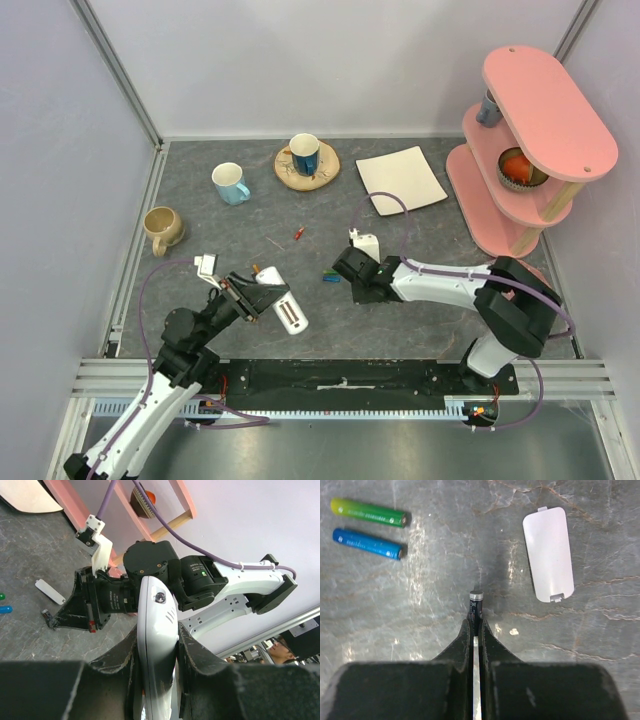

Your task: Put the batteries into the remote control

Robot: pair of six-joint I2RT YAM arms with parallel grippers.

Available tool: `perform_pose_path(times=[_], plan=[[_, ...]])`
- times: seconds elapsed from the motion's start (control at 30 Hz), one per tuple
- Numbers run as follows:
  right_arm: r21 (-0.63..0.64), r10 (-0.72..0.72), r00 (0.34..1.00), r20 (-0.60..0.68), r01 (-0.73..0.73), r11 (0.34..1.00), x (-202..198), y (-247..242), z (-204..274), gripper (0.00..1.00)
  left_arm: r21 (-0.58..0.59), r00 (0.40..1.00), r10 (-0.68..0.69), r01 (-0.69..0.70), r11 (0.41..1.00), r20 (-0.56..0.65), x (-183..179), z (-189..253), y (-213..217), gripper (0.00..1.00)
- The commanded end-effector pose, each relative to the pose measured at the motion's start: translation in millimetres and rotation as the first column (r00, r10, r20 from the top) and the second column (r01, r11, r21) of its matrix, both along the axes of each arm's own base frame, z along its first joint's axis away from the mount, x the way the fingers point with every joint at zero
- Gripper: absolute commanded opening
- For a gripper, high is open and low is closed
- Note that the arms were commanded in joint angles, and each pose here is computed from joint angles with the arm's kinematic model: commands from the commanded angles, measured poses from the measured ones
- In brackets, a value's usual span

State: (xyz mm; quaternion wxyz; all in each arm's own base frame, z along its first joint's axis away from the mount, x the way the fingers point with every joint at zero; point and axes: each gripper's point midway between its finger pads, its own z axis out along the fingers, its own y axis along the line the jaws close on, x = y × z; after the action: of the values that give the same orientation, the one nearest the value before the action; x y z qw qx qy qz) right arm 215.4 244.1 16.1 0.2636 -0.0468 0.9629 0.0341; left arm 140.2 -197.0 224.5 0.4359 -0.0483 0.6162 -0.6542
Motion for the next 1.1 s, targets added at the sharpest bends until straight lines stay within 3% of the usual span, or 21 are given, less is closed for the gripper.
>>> perform_pose_path(times=[0.0,0.17,0.47,0.63,0.83,0.87,1.07], plan=[[-0.011,0.218,0.975,0.034,-0.218,0.976,-10.7,-0.2,42.1,0.00,0.044,0.995,-0.019,0.023,0.999,-0.094,8.2,-65.2,-8.1,0.02],[0.023,0.464,0.880,0.100,-0.468,0.883,-27.7,23.5,116.8,0.00,0.042,0.992,0.003,0.002,0.999,-0.127,17.5,-66.6,-9.6,0.02],[0.068,0.652,0.756,0.067,-0.655,0.753,-63.1,19.0,178.9,0.00,-0.027,0.993,0.013,-0.017,1.000,-0.118,39.1,-36.3,-18.7,0.02],[0.105,0.666,0.739,0.100,-0.673,0.732,-66.7,24.8,199.9,0.00,-0.018,0.988,0.033,-0.036,0.999,-0.149,54.1,-40.0,-24.2,0.02],[0.171,0.687,0.726,0.043,-0.682,0.711,-72.3,45.0,201.7,0.00,-0.044,0.985,0.011,-0.019,0.999,-0.170,61.5,-40.3,-33.6,0.02],[0.178,0.686,0.726,0.041,-0.681,0.710,-72.2,47.8,202.0,0.00,-0.079,0.992,0.007,-0.018,0.997,-0.129,65.0,-24.0,-35.8,0.02],[0.244,0.637,0.766,0.087,-0.636,0.732,-62.6,71.2,207.6,0.00,-0.107,0.986,-0.005,-0.013,0.994,-0.165,70.2,-26.5,-43.1,0.02]])
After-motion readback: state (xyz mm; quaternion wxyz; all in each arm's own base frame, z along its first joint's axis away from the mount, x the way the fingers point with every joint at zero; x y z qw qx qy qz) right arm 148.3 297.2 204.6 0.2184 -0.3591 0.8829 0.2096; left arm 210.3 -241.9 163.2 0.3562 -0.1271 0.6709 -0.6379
